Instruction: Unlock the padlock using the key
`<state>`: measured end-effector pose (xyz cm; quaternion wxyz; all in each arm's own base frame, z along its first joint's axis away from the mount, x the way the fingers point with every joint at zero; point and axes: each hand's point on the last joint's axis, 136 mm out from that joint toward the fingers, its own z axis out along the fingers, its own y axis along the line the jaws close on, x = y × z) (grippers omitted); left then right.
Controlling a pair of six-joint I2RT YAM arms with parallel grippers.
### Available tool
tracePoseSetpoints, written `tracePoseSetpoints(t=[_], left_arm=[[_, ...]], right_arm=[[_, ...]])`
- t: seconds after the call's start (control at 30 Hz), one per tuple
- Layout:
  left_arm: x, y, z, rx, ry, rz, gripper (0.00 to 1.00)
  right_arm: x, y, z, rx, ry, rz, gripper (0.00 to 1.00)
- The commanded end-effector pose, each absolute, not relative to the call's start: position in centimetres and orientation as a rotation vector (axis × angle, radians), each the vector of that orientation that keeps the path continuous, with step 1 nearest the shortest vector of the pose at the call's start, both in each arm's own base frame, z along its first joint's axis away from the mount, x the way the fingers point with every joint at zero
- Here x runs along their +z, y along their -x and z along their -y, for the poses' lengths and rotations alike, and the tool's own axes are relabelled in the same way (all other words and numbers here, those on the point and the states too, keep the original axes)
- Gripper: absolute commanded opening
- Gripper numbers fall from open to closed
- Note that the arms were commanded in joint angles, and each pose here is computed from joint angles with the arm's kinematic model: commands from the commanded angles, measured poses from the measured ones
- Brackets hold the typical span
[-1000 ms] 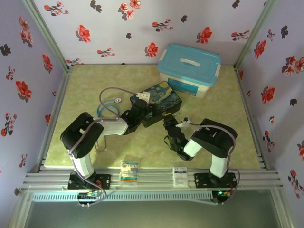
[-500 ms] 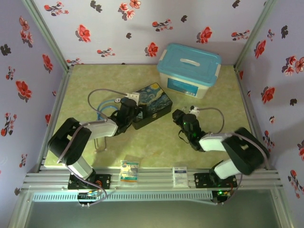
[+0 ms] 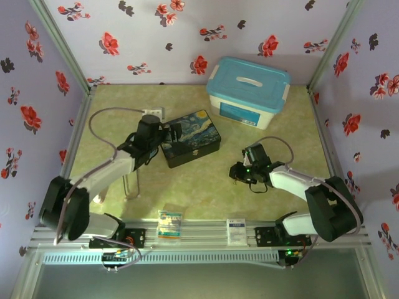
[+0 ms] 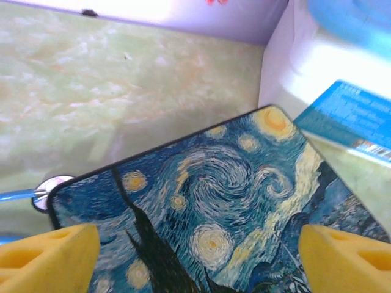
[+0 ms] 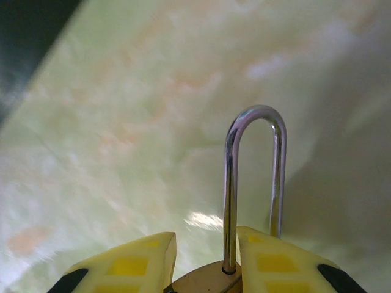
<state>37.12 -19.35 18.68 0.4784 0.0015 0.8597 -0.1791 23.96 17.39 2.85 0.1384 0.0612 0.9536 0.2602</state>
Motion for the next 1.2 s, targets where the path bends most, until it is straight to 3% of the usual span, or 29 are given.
tracePoseSetpoints(t=[0.0,0.17,0.27,0.47,0.6,1.0,1.1,1.17], left_arm=[[12.9,-34.6,16.7,-0.394,0.180,-2.218,0.95],[10.0,-35.4,18.1,-0.442,0.147,-2.257,0.96],[8.9,-36.1,18.0,-0.371,0.142,-2.318,0.96],[6.4,-38.1,16.3,-0.263,0.186,-2.372,0.94],[6.3,-40.3,16.6,-0.256,0.137,-2.370,0.94],[13.2,-47.1,15.3,-0.312,0.114,-2.241,0.93],[17.5,-47.6,14.8,-0.318,0.101,-2.163,0.96],[20.8,-46.4,15.0,-0.365,0.083,-2.117,1.00]], right_arm=[[2.9,-22.7,-14.9,0.534,-0.119,-2.867,0.00],[1.9,-22.8,-12.9,0.312,-0.089,-2.944,0.02],[1.5,-23.0,-12.6,0.272,-0.091,-2.958,0.08],[1.1,-23.5,-11.2,0.061,-0.046,-2.988,0.35],[0.7,-23.6,-11.3,0.039,-0.032,-2.988,0.43],[4.8,-26.1,-11.4,0.074,-0.068,-2.792,0.48],[7.3,-27.3,-10.8,0.088,-0.102,-2.680,0.56],[9.4,-28.5,-10.0,0.085,-0.138,-2.573,0.71]])
